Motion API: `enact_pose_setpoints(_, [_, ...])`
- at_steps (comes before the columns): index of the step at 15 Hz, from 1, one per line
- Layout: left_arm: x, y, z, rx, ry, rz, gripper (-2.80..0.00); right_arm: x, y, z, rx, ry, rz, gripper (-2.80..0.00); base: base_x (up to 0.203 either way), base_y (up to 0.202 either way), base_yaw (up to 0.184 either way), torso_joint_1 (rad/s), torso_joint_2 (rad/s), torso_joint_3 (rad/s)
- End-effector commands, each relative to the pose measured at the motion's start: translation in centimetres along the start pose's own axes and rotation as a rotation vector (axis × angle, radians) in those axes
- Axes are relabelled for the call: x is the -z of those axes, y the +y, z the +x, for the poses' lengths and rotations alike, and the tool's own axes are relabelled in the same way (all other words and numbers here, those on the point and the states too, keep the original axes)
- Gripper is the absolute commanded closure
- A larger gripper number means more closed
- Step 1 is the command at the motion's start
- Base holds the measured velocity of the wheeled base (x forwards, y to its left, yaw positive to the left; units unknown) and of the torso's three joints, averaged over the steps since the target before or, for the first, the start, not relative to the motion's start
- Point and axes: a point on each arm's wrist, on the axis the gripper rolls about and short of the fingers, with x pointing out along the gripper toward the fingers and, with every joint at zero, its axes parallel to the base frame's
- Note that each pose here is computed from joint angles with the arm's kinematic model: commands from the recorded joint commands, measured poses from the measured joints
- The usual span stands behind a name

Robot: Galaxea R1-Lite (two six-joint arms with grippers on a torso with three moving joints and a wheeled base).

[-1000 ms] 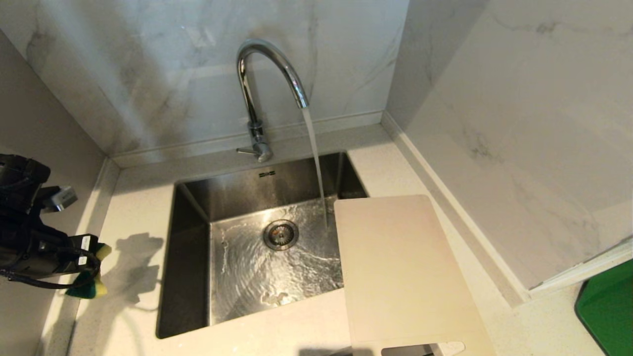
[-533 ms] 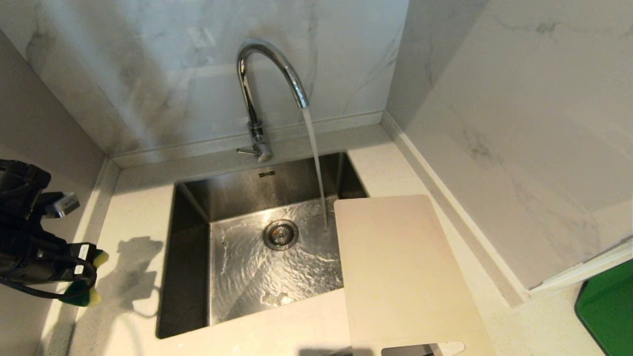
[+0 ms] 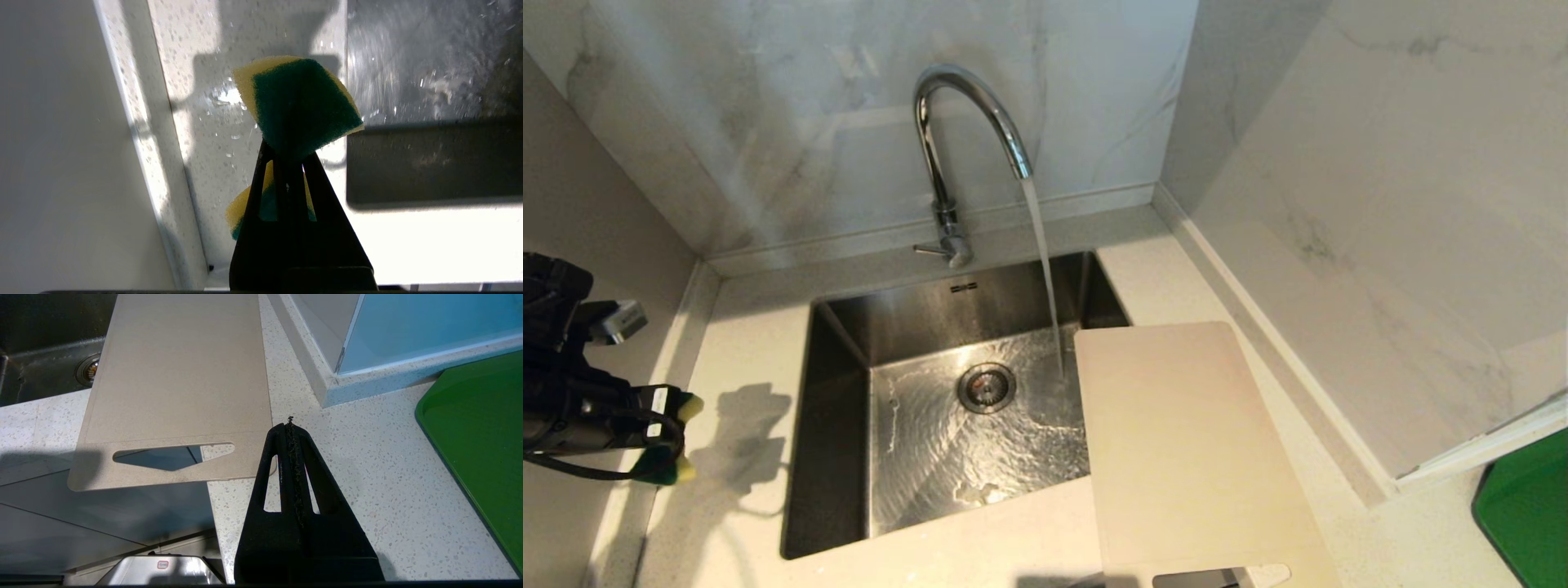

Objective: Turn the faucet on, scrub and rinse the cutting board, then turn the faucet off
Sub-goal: Pick up the cutting board

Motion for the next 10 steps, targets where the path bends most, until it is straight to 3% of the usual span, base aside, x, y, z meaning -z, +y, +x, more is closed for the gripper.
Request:
enact_pose_setpoints(1, [-0.1, 0.1, -0.4, 0.003, -0.027, -0.006, 0.00, 0.0, 0.0, 0.0, 0.000, -0.001, 0.000, 0.00, 0.000, 0.000, 0.000, 0.000, 0.00, 0.000])
enact_pose_setpoints(5, [-0.7, 0.2, -1.7, 0.014, -0.111, -0.017, 0.00, 0.0, 0.0, 0.0, 0.000, 0.000, 0.000, 0.00, 0.000, 0.000, 0.000, 0.000, 0.00, 0.000])
enact_pose_setpoints(10, [-2.7, 0.6, -6.2, 0.023, -0.237, -0.033, 0.00, 0.0, 0.0, 0.0, 0.000, 0.000, 0.000, 0.00, 0.000, 0.000, 0.000, 0.000, 0.00, 0.000])
